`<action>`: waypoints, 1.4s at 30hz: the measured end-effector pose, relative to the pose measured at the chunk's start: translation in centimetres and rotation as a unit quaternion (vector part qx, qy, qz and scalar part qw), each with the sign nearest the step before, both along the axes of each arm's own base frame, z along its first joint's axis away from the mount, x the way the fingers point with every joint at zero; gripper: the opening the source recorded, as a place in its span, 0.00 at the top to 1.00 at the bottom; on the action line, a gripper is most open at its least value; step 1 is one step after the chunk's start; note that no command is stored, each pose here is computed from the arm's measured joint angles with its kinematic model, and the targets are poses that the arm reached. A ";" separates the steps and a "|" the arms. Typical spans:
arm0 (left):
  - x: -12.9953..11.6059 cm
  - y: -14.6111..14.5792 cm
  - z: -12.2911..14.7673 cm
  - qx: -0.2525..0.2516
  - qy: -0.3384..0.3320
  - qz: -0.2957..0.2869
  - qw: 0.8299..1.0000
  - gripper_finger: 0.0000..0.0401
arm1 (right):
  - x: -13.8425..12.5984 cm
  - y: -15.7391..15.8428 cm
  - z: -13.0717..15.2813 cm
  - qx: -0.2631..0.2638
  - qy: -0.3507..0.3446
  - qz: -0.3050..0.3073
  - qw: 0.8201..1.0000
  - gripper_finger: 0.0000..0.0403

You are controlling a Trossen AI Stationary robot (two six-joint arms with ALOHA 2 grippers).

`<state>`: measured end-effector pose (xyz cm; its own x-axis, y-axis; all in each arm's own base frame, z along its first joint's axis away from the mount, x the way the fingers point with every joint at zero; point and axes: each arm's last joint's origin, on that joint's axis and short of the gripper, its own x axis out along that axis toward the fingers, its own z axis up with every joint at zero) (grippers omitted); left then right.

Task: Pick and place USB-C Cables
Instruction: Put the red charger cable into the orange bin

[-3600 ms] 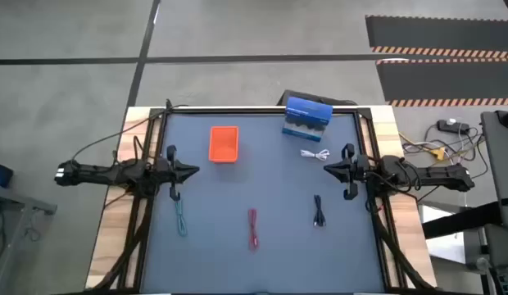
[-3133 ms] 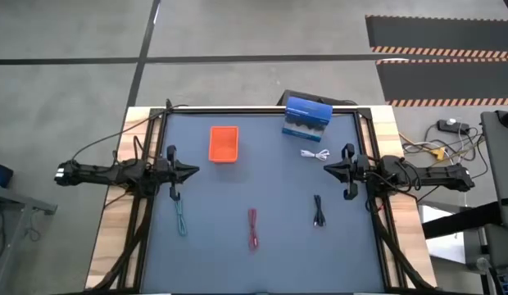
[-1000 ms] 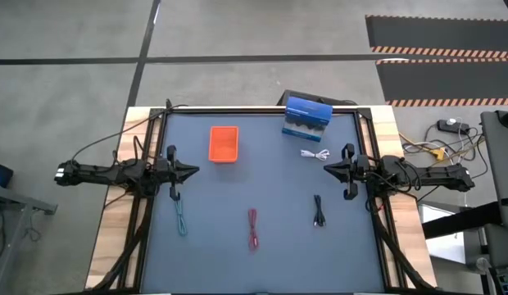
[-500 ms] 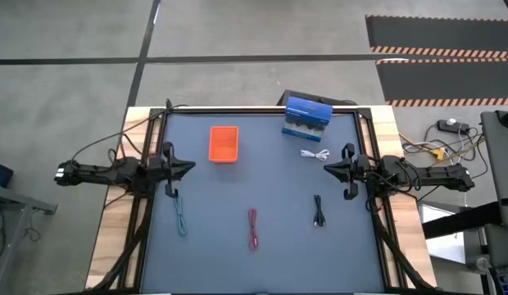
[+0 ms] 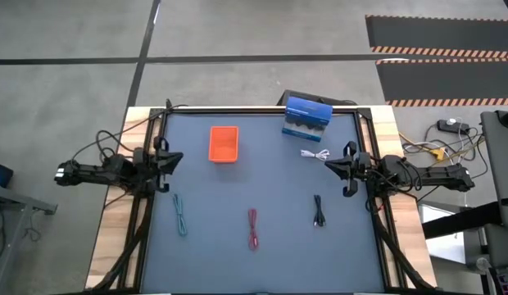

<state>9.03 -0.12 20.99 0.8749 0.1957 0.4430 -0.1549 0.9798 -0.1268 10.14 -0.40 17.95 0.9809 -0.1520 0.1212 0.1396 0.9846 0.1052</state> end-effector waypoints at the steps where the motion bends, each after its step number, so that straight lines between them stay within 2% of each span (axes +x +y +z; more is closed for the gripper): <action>1: -0.1 0.0 0.1 -0.001 -0.006 0.000 1.000 1.00 | 0.0 0.0 0.0 -0.002 0.001 0.000 1.000 0.98; 7: 0.0 0.0 0.1 -0.006 -0.008 -0.002 1.000 1.00 | 0.0 0.0 0.0 -0.043 0.007 -0.005 0.999 0.98; 12: 0.3 0.0 -0.1 -0.053 -0.004 -0.016 0.998 1.00 | 0.0 0.0 0.1 -0.048 0.002 -0.006 0.999 0.98; 18: 1.1 0.2 0.0 -0.106 -0.012 0.009 0.994 1.00 | -0.1 0.0 0.8 -0.048 -0.036 -0.008 0.998 0.98; 23: 2.0 0.1 0.1 -0.140 -0.021 -0.007 0.990 1.00 | -0.2 0.0 1.0 -0.048 -0.044 -0.008 0.998 0.98; 29: 4.1 0.0 1.7 -0.239 -0.015 -0.020 0.971 1.00 | -0.2 0.0 1.0 -0.047 -0.044 -0.009 0.998 0.98; 34: 6.8 -0.3 3.2 -0.302 -0.001 -0.039 0.952 1.00 | -0.1 0.0 0.9 -0.041 -0.040 -0.007 0.998 0.98; 42: 12.3 -1.5 5.5 -0.349 0.031 -0.060 0.935 1.00 | -0.1 0.0 0.6 -0.043 -0.023 -0.007 0.999 0.98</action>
